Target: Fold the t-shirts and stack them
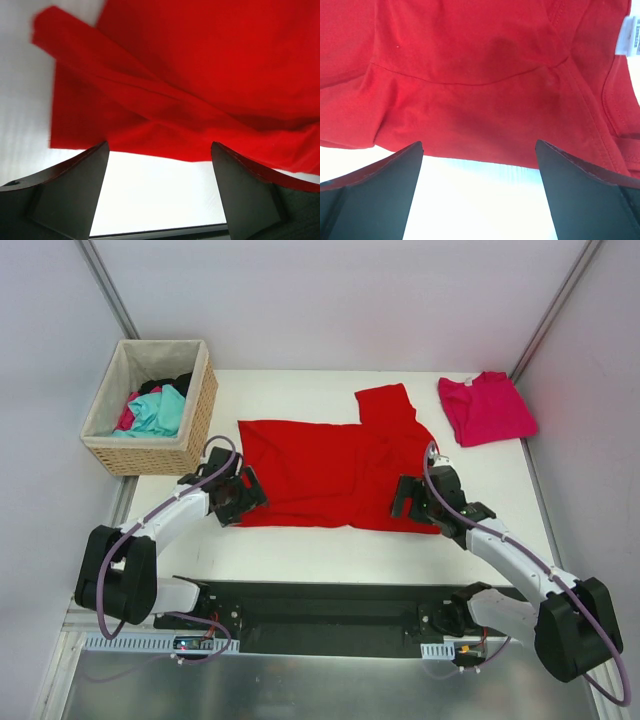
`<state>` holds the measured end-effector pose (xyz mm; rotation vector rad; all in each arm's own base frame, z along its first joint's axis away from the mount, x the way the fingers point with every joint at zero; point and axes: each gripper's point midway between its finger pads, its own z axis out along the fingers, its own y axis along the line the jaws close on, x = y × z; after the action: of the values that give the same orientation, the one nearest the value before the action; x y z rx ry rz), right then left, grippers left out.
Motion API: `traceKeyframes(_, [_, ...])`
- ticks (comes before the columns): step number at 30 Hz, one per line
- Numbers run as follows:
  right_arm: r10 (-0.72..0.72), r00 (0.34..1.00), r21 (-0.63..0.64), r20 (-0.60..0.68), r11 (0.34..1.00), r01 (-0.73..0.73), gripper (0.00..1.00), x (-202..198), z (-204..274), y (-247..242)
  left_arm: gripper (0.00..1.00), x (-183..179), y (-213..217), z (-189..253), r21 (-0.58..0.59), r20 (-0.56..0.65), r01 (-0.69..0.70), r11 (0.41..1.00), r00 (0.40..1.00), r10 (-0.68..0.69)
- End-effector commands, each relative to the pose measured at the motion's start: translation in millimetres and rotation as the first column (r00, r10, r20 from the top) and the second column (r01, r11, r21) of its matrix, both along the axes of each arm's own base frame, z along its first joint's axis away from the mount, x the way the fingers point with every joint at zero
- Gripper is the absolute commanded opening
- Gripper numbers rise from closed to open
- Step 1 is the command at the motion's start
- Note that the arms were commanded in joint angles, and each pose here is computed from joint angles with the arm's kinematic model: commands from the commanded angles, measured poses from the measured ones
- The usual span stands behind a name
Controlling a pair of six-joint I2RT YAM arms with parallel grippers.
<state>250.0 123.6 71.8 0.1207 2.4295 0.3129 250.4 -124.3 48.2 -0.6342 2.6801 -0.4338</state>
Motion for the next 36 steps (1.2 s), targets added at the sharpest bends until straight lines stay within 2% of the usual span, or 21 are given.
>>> traceKeyframes(1, [0.003,0.998,0.088,0.06,0.996,-0.009,0.99,4.2,12.8,6.7,0.83,5.1,12.2,2.7,-0.048,0.055,-0.024,0.999,0.998,0.026])
traceKeyframes(9, [-0.018,0.998,0.122,0.052,0.992,0.011,0.99,3.3,7.2,1.8,0.83,12.4,13.7,-2.0,-0.097,0.066,-0.032,0.995,0.997,0.038])
traceKeyframes(17, [-0.037,0.998,0.144,0.045,0.989,0.03,1.0,-0.6,6.1,-7.0,0.83,15.2,14.5,-7.4,-0.094,0.056,-0.041,0.995,0.997,0.047])
traceKeyframes(28, [-0.103,0.992,0.13,-0.074,0.985,0.112,0.99,-13.2,-26.4,-24.2,0.83,12.0,22.8,-17.1,-0.075,0.032,-0.082,0.994,0.996,0.084])
traceKeyframes(36, [-0.153,0.971,0.178,-0.183,0.966,0.186,0.99,-13.8,-47.1,-29.1,0.82,9.3,31.1,-29.3,-0.077,-0.017,-0.122,0.99,0.993,0.121])
